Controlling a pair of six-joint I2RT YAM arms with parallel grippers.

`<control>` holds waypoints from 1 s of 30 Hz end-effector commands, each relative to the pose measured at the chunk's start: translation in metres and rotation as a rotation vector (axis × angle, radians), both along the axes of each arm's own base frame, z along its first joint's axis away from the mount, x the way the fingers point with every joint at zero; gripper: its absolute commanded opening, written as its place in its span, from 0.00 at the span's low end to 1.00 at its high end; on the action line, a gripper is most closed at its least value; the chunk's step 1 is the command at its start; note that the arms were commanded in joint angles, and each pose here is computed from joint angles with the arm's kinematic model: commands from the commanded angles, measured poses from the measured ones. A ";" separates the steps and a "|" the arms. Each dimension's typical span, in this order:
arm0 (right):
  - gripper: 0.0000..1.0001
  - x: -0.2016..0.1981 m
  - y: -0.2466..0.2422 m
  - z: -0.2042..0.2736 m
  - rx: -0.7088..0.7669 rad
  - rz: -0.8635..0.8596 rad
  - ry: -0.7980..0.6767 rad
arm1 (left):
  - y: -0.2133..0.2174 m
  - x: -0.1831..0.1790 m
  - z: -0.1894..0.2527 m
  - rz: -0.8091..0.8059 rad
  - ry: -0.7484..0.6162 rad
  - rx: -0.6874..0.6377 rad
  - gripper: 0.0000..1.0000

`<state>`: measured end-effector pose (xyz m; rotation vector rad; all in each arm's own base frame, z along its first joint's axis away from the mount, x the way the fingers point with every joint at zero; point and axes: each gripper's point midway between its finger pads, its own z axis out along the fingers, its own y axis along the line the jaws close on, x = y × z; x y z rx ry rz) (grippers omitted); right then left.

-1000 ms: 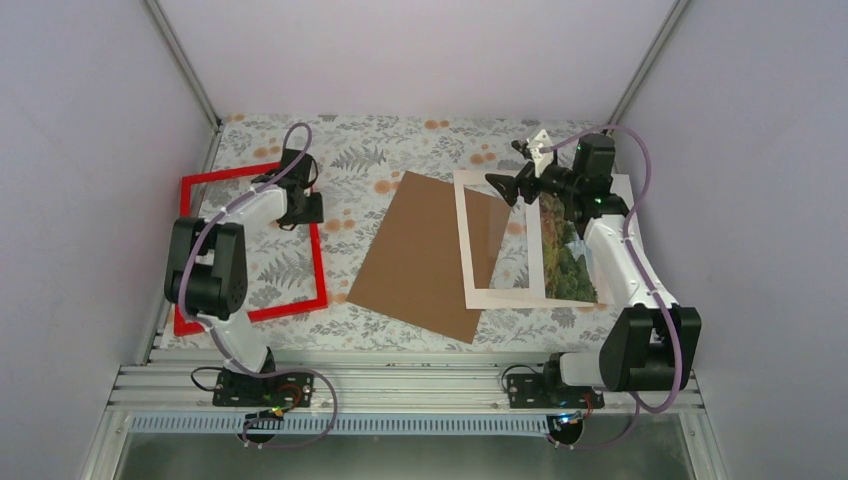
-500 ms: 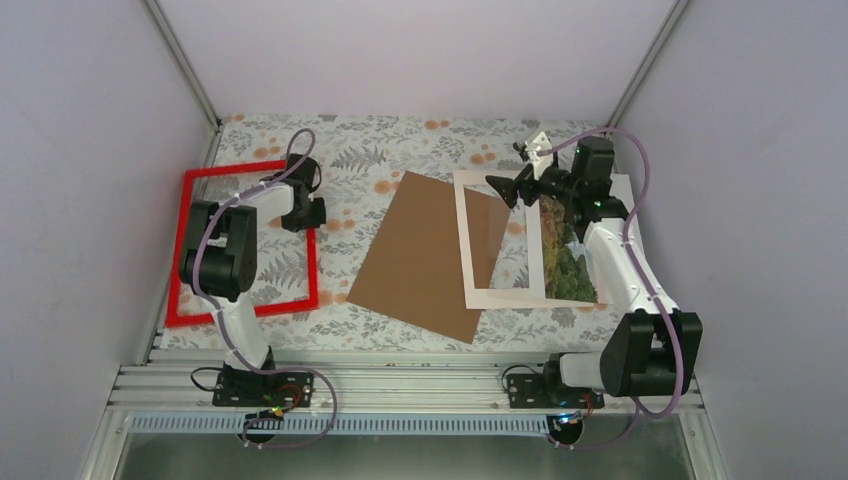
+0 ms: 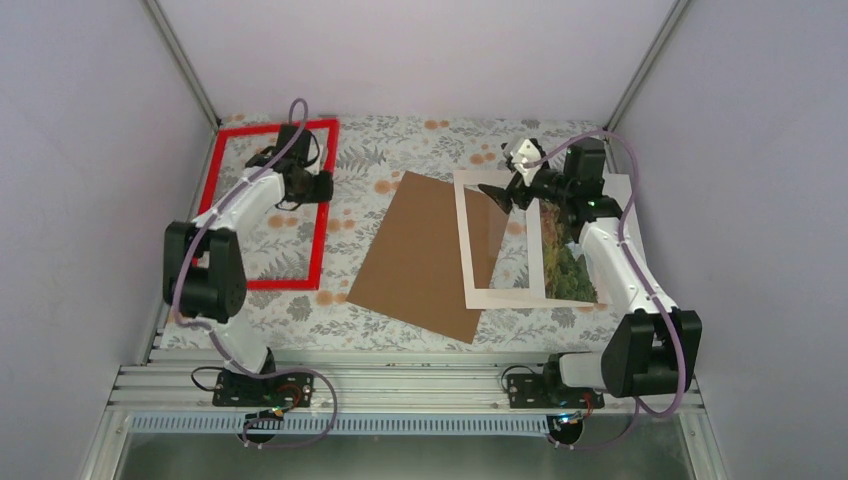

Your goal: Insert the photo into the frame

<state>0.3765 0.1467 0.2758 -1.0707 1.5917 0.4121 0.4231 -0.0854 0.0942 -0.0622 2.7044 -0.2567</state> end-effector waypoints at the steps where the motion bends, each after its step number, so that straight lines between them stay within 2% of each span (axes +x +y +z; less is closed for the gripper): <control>1: 1.00 0.004 0.011 0.038 -0.059 0.035 -0.228 | -0.046 0.006 0.123 -0.259 -0.310 -0.111 0.02; 4: 1.00 0.003 0.020 0.060 -0.106 0.057 -0.383 | -0.071 -0.009 0.169 -0.416 -0.402 -0.200 0.02; 8: 1.00 0.001 0.043 0.078 -0.245 0.107 -0.579 | -0.107 -0.043 0.213 -0.641 -0.455 -0.350 0.02; 13: 1.00 -0.007 0.073 0.093 -0.441 0.135 -0.845 | -0.140 -0.075 0.219 -0.786 -0.362 -0.432 0.02; 17: 1.00 -0.020 0.091 0.085 -0.608 0.185 -1.027 | -0.164 -0.092 0.216 -0.865 -0.322 -0.417 0.02; 22: 1.00 -0.026 0.109 0.070 -0.759 0.239 -1.132 | -0.183 -0.102 0.207 -0.919 -0.278 -0.366 0.02; 26: 0.99 -0.031 0.121 0.058 -0.812 0.301 -1.132 | -0.193 -0.104 0.204 -0.932 -0.255 -0.369 0.02; 28: 0.97 -0.031 0.123 0.046 -0.849 0.330 -1.116 | -0.198 -0.105 0.203 -0.942 -0.257 -0.357 0.02; 30: 0.88 -0.028 0.124 0.036 -0.883 0.337 -1.116 | -0.202 -0.107 0.202 -0.954 -0.257 -0.347 0.02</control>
